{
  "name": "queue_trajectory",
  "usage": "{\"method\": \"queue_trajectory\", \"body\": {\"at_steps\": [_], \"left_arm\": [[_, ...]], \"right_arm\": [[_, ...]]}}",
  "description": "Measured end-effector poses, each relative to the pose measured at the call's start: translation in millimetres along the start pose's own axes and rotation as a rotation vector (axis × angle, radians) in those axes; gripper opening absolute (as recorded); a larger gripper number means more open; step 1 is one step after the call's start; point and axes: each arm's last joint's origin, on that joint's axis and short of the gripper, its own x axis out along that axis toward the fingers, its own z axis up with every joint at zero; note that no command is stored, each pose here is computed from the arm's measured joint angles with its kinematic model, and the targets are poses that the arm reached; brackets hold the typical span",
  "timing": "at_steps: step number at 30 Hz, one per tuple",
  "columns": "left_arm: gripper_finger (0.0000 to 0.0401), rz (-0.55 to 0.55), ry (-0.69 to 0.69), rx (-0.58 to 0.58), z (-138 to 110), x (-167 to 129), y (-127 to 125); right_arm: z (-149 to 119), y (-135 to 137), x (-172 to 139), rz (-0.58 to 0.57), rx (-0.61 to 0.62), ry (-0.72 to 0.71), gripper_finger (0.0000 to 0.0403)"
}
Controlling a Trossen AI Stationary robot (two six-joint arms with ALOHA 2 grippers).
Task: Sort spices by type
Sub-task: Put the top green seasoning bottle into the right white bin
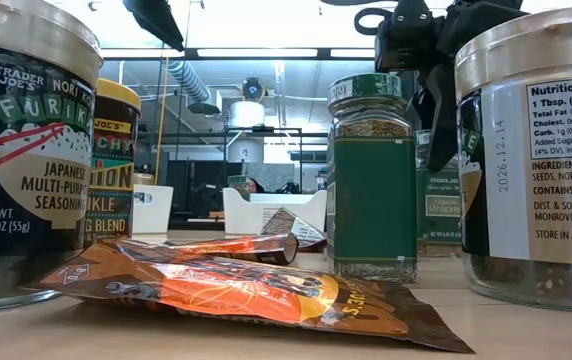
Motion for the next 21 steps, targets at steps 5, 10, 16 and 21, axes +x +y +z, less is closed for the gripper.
{"method": "queue_trajectory", "body": {"at_steps": [5, 10, 16, 21], "left_arm": [[0.0325, 0.0, 0.0, 0.0, 0, 0, 0], [0.0325, 0.0, 0.0, 0.0, 0, 0, 0], [0.0325, 0.0, 0.0, 0.0, 0, 0, 0], [0.0325, 0.0, 0.0, 0.0, 0, 0, 0]], "right_arm": [[6, -5, -5, -0.039, 0.035, 0.011, 0.0206], [30, -22, -28, -0.082, 0.048, -0.014, 0.0206], [67, -66, -53, -0.166, 0.12, -0.138, 0.0206], [86, -117, -63, -0.223, 0.214, -0.233, 0.0206]]}}
